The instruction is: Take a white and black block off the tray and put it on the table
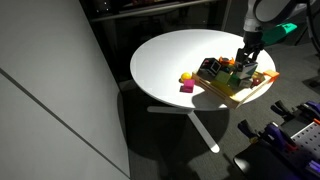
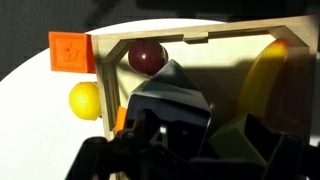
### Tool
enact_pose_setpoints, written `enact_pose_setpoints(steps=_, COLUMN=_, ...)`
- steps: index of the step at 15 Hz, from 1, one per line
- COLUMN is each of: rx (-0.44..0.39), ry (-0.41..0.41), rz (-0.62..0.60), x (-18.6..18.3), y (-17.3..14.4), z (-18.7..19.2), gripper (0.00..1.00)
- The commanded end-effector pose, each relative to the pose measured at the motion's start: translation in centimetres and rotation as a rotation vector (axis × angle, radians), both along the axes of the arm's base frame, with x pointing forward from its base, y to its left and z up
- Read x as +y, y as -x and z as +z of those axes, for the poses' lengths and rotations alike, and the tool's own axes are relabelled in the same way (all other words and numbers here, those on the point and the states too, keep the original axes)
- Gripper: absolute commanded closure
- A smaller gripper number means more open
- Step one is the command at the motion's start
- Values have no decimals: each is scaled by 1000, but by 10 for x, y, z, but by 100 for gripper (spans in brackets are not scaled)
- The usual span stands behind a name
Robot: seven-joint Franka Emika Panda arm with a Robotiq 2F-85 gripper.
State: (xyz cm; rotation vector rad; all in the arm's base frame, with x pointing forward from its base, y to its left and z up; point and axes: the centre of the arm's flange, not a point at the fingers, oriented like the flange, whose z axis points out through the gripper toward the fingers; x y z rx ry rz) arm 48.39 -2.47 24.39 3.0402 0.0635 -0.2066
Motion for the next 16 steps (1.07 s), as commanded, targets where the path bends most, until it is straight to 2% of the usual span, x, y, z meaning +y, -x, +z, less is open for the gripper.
enact_pose_setpoints(steps=1, rx=-35, ry=30, rz=-13, x=-5, y=-8, z=-7, gripper=0)
enact_pose_setpoints(steps=5, rx=-64, ry=52, rz=-20, x=-9, y=-13, z=-17, gripper=0)
enact_pose_setpoints(steps=10, rx=-49, ry=86, rz=-34, x=-17, y=-13, z=-32, gripper=0)
enact_pose_setpoints(steps=11, rx=-43, ry=94, rz=-40, x=-20, y=-13, z=-35, gripper=22)
enact_pose_setpoints(steps=12, rx=-39, ry=99, rz=-42, x=-22, y=-13, z=-37, gripper=26)
enact_pose_setpoints(steps=14, rx=-30, ry=98, rz=-50, x=-26, y=-12, z=-37, gripper=44)
enact_pose_setpoints(steps=16, rx=-30, ry=96, rz=-54, x=-28, y=-12, z=-30, gripper=57)
